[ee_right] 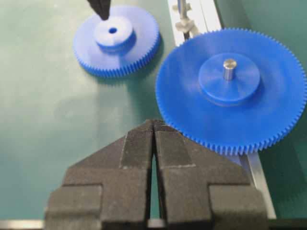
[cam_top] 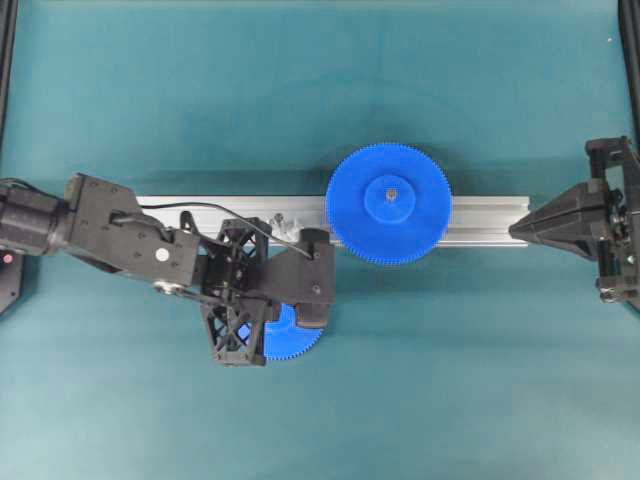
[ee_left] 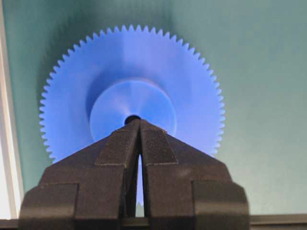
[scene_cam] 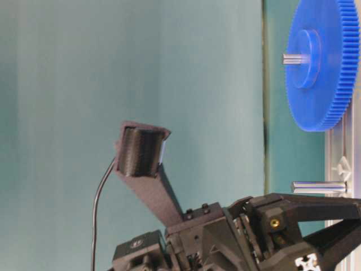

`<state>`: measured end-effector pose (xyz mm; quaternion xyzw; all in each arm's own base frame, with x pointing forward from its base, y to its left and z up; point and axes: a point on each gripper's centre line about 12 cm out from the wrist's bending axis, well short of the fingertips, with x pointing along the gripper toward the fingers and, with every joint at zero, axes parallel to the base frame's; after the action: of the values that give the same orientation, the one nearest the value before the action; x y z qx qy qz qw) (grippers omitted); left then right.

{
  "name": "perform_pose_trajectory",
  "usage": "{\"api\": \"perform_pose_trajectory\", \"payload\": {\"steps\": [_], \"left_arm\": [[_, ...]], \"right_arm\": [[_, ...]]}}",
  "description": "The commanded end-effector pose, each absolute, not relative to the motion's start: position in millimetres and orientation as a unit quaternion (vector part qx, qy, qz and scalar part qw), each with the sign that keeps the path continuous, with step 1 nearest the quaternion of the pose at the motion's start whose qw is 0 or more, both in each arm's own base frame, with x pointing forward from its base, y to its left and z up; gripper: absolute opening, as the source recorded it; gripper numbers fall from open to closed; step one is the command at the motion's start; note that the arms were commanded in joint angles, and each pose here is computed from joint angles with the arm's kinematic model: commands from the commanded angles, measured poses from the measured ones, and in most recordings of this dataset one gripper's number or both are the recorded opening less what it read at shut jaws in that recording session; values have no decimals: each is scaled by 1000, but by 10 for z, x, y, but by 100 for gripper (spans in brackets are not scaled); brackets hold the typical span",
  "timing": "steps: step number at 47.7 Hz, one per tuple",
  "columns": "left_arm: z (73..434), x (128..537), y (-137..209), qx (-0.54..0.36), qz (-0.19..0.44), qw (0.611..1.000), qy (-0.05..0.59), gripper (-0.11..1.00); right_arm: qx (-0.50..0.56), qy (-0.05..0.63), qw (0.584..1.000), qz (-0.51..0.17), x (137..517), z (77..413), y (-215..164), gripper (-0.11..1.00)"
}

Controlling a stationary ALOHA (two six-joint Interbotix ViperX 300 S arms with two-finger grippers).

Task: Insert the small gear onto the shaft.
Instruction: 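Lower the left gripper to the gear hub and open its fingers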

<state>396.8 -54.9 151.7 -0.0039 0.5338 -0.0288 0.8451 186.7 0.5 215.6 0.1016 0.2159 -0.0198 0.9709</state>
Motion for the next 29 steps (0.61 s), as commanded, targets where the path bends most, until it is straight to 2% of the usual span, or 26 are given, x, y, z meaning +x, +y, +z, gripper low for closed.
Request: {"api": "perform_pose_trajectory", "payload": {"steps": [1,29], "left_arm": [[1654,4033,-575,-2,-32,853,521,0],[1633,4065,-577,3,-29,834,551,0]], "right_arm": [[106,208,972,-21,1890,2199,2,4],[106,206,973,-21,1885,2204,2,4]]}}
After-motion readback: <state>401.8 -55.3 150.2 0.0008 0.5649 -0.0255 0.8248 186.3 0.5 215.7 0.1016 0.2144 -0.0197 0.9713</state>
